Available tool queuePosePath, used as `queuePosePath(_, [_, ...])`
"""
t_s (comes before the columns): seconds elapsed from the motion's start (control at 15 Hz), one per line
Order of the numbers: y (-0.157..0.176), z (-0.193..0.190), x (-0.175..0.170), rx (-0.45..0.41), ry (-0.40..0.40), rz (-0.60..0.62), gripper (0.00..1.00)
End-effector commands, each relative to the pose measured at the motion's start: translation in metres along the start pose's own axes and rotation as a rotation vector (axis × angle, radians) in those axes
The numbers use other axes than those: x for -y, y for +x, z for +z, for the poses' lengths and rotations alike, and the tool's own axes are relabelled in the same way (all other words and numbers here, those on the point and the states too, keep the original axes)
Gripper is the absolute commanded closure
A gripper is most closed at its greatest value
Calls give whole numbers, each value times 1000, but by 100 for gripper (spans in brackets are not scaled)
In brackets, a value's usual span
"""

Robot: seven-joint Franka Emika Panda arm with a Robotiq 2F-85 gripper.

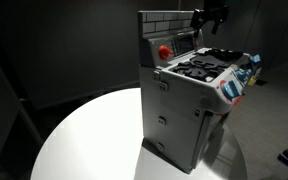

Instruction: Press the top button on the right side of the stove.

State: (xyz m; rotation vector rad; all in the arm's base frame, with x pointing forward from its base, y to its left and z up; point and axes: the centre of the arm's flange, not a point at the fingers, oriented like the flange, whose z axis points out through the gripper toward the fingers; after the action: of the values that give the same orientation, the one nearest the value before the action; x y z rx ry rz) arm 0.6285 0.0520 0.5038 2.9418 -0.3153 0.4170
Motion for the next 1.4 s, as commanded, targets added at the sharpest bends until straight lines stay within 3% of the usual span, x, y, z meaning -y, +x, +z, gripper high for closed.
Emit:
queuePosePath(0.0, [-9, -25, 2, 25, 18, -37, 0])
queuePosePath(0.53, [-51, -63, 17, 201, 146, -137, 0])
queuePosePath(0.8, [-80, -77, 20, 281, 127, -169, 0])
queuePosePath(1.33, [-133, -88, 23, 299, 99, -219, 0])
